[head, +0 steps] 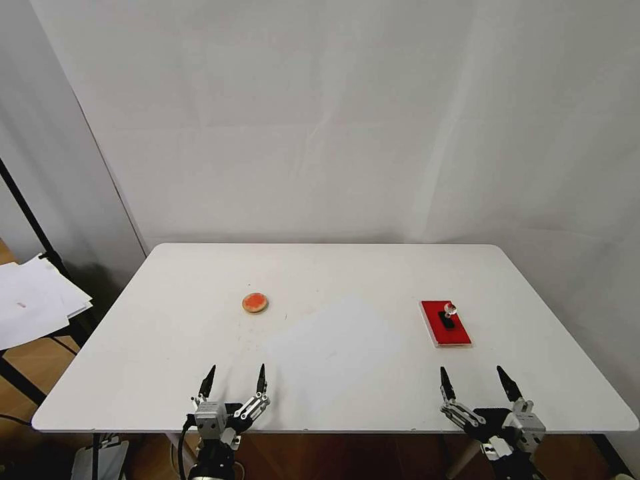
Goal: Pick up the stamp from the ink pad and place it onto another ink pad.
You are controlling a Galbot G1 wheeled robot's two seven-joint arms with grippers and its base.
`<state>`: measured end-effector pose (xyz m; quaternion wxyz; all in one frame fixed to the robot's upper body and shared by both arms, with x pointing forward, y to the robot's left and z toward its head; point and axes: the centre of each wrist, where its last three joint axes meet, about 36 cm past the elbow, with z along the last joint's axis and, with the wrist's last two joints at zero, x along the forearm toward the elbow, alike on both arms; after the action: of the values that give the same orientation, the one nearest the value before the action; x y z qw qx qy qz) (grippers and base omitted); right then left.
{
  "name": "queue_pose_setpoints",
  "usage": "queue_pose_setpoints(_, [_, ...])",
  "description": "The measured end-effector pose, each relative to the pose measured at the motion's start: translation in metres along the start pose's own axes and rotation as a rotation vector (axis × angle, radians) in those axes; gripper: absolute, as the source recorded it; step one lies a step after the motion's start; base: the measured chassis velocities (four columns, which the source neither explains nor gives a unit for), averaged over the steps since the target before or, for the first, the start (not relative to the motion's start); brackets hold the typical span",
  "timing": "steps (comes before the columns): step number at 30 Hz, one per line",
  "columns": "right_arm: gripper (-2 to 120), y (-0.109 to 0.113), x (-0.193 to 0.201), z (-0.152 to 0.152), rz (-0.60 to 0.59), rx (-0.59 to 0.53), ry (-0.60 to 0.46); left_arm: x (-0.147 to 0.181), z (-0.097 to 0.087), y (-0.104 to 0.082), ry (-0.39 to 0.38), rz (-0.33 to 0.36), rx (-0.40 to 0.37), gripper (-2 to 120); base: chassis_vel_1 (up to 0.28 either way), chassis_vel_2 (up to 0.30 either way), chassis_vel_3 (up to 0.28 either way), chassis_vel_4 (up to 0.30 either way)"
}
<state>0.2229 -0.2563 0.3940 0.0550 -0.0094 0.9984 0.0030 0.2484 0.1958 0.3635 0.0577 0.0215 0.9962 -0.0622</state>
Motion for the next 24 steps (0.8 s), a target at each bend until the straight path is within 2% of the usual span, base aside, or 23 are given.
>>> queue_pose_setpoints(16, [100,0.001,-0.002,0.002,0.001,-0.011,-0.001,0.0,0.0,0.0,0.0,0.0,0.0,102,0.0,0.0,0.0,0.0])
queue_pose_setpoints(21, [100,-0.001,-0.022,0.007,0.002,-0.025,0.006,0.0,0.0,0.0,0.0,0.0,0.0,102,0.0,0.0,0.0,0.0])
queue_pose_setpoints(24, [100,-0.004,-0.051,0.003,0.007,-0.037,-0.015,0.0,0.0,0.0,0.0,0.0,0.0,102,0.0,0.0,0.0,0.0])
